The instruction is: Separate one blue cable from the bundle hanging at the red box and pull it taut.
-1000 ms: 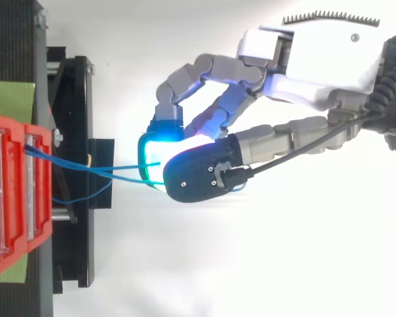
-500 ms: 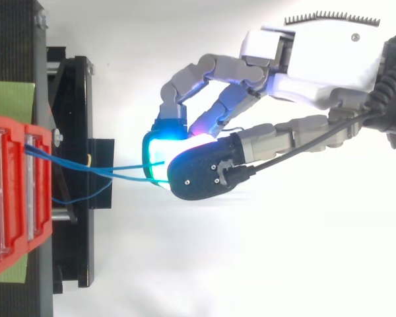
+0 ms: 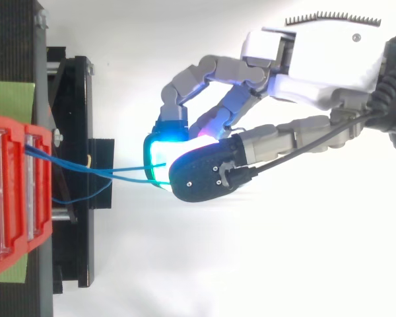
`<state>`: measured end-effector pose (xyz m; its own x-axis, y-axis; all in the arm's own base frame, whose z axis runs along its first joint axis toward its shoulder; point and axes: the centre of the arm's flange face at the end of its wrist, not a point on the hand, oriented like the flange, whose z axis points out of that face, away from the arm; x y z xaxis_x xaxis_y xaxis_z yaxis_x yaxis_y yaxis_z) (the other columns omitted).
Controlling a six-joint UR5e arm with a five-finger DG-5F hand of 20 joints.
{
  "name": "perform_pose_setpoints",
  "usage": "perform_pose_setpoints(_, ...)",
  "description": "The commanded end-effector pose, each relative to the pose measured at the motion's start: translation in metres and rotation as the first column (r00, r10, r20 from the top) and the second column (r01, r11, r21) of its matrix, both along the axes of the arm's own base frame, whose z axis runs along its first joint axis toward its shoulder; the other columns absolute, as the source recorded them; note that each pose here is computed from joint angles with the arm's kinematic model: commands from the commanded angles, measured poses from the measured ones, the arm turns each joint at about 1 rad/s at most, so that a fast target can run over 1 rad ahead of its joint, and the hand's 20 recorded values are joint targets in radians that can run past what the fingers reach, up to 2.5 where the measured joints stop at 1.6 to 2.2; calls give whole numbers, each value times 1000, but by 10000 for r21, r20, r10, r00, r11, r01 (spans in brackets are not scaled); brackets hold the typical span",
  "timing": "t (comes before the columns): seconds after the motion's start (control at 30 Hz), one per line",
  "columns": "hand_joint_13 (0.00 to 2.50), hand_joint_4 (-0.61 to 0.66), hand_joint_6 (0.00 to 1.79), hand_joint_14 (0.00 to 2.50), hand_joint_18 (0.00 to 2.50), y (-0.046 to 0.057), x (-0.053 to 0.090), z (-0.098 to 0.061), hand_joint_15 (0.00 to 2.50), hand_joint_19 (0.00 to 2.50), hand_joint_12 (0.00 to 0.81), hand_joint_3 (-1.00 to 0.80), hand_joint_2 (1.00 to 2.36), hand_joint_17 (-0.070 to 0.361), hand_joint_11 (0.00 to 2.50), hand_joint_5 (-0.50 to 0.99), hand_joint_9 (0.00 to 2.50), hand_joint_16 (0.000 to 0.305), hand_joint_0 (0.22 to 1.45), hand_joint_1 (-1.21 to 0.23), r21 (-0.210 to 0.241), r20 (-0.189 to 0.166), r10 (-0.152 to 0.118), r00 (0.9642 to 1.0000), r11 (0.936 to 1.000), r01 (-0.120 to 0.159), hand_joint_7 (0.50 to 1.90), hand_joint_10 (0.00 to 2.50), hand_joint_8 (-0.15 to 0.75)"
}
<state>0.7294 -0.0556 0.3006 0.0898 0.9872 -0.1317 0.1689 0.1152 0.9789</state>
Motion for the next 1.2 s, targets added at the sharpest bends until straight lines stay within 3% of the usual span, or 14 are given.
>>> perform_pose_setpoints(0.0, 848, -93, 932, 17, 626, 1, -1, 2, 466, 379, 280, -268, 1022, 72, 1451, -231, 1111, 32, 715, -715, 1, 25, 13, 10000, 10000, -13, 1074, 12, 261)
perform_pose_setpoints(0.1, 839, -104, 934, 18, 606, 0, 0, 2, 479, 379, 287, -268, 1021, 71, 1596, -230, 1055, 31, 714, -717, 1, 25, -3, 10000, 10000, 3, 1052, 61, 256)
perform_pose_setpoints(0.2, 827, -121, 932, 18, 587, 0, -1, 1, 515, 376, 290, -270, 1021, 71, 1482, -228, 894, 32, 713, -721, -3, -5, -3, 10000, 10000, 3, 1054, 351, 272)
perform_pose_setpoints(0.37, 810, -133, 928, 19, 558, 0, -1, 2, 572, 375, 288, -273, 1021, 70, 1461, -225, 775, 31, 711, -729, 12, -3, -5, 10000, 10000, 5, 1062, 567, 264)
perform_pose_setpoints(0.57, 858, -133, 925, 20, 574, 0, -1, 3, 652, 385, 291, -275, 1021, 70, 1176, -224, 718, 31, 713, -731, 12, -3, -5, 10000, 10000, 5, 1070, 1554, 268)
perform_pose_setpoints(0.6, 878, -128, 925, 21, 587, 0, -2, 3, 672, 394, 295, -277, 1021, 70, 1165, -224, 738, 31, 714, -731, 7, -34, -5, 10000, 10000, 5, 1073, 1609, 261)
perform_pose_setpoints(0.83, 886, -117, 925, 22, 587, -1, -5, 12, 683, 393, 297, -277, 1021, 71, 1185, -225, 737, 32, 714, -725, -51, -25, 4, 10000, 10000, -5, 1067, 1592, 265)
perform_pose_setpoints(1.03, 880, -143, 925, 23, 580, -7, -21, 36, 694, 405, 304, -281, 1020, 74, 1214, -224, 727, 33, 721, -740, -907, -499, 19, 9988, 9959, -64, 1078, 1458, 264)
perform_pose_setpoints(1.17, 871, -168, 928, 21, 571, -9, -24, 38, 688, 410, 308, -297, 1020, 75, 1228, -226, 728, 33, 733, -756, -1081, -580, 13, 9983, 9941, -75, 1062, 1391, 264)
